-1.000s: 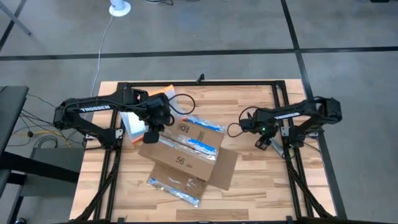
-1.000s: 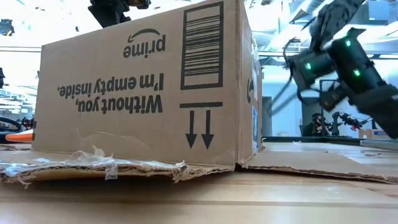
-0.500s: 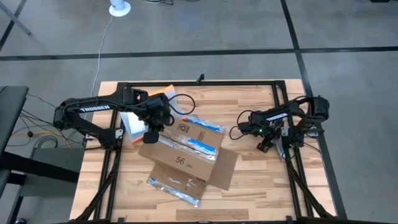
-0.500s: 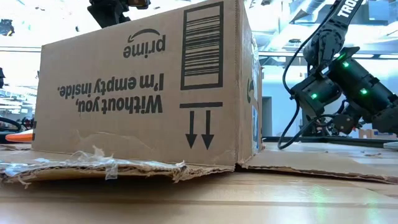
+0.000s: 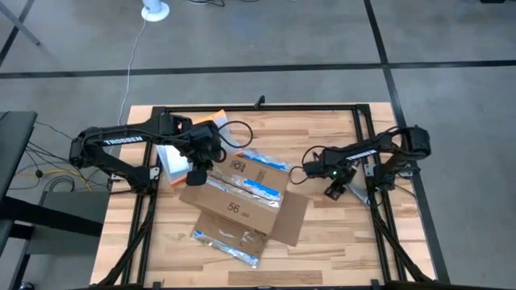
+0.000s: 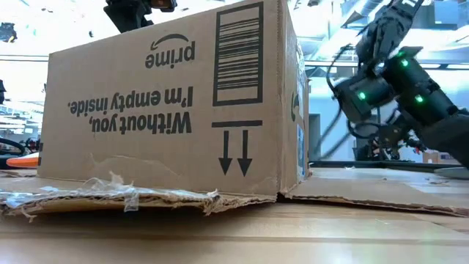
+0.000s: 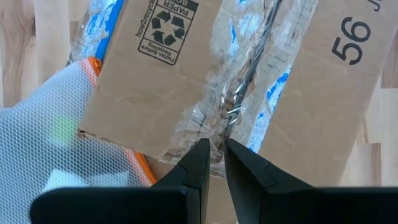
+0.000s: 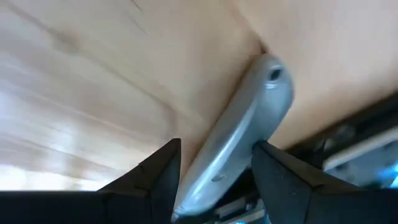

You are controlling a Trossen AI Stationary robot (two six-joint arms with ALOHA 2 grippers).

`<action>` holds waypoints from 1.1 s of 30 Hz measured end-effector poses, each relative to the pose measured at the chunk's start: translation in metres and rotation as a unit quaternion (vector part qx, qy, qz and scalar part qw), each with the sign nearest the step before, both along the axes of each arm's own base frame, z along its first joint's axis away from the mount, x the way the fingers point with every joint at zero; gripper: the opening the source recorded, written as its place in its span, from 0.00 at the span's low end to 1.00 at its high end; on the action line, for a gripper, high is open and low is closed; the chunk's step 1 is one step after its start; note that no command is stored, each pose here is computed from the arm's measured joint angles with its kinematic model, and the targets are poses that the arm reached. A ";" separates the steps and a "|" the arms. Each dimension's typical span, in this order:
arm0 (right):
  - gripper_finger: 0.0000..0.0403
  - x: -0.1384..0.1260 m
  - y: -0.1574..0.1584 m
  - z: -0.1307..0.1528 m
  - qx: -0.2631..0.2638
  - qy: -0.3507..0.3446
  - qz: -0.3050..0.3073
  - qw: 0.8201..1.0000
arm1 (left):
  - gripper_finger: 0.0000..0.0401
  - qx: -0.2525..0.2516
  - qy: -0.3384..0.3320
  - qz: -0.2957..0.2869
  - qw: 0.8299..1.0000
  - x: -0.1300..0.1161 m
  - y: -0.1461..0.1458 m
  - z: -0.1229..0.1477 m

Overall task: Unpack boxes
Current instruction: Break down the box using the silver cutter until it is completely flat

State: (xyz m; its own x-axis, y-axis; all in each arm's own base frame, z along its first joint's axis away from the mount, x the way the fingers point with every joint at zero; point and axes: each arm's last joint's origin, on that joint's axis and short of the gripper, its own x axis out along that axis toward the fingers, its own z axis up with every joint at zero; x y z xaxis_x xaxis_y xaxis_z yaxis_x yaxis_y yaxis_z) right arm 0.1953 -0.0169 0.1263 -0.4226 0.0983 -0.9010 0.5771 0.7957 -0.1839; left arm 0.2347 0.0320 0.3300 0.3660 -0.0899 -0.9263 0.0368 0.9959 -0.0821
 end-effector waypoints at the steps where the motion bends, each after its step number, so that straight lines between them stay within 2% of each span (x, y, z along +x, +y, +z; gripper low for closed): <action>1: 0.45 0.003 0.002 0.003 -0.010 -0.010 0.016 1.000 | 0.09 0.001 -0.001 -0.001 1.000 0.000 0.000 0.000; 5: 0.45 0.009 0.008 0.008 -0.026 -0.020 0.040 0.999 | 0.09 0.001 -0.004 -0.002 1.000 0.001 0.000 0.000; 8: 0.45 0.006 0.010 0.008 -0.048 -0.004 0.033 0.998 | 0.09 0.001 -0.004 -0.002 1.000 0.001 0.000 0.000; 14: 0.45 0.012 0.007 0.006 -0.071 -0.031 0.022 0.997 | 0.09 0.003 -0.004 -0.008 1.000 0.001 0.000 0.000; 18: 0.45 0.007 -0.002 0.006 -0.110 -0.007 -0.005 0.994 | 0.09 0.008 -0.005 -0.020 1.000 0.001 0.000 0.000; 25: 0.45 -0.005 -0.008 -0.009 -0.075 -0.024 -0.041 0.996 | 0.09 0.011 0.000 -0.030 0.999 0.000 0.000 0.000; 30: 0.44 -0.004 -0.008 -0.009 -0.070 -0.029 -0.039 0.996 | 0.09 0.011 0.005 -0.032 0.999 -0.002 0.000 -0.001; 33: 0.42 -0.003 -0.005 -0.009 -0.046 -0.033 -0.039 0.998 | 0.09 0.011 0.005 -0.032 0.999 -0.002 0.000 -0.001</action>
State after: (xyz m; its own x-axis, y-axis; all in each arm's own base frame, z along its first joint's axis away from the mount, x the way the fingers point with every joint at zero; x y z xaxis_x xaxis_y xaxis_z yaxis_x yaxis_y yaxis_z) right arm 0.1926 -0.0219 0.1170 -0.3563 0.0441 -0.9333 0.6500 0.7293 -0.2137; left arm 0.2331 0.0317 0.3295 0.3506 -0.0930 -0.9319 0.0991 0.9932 -0.0618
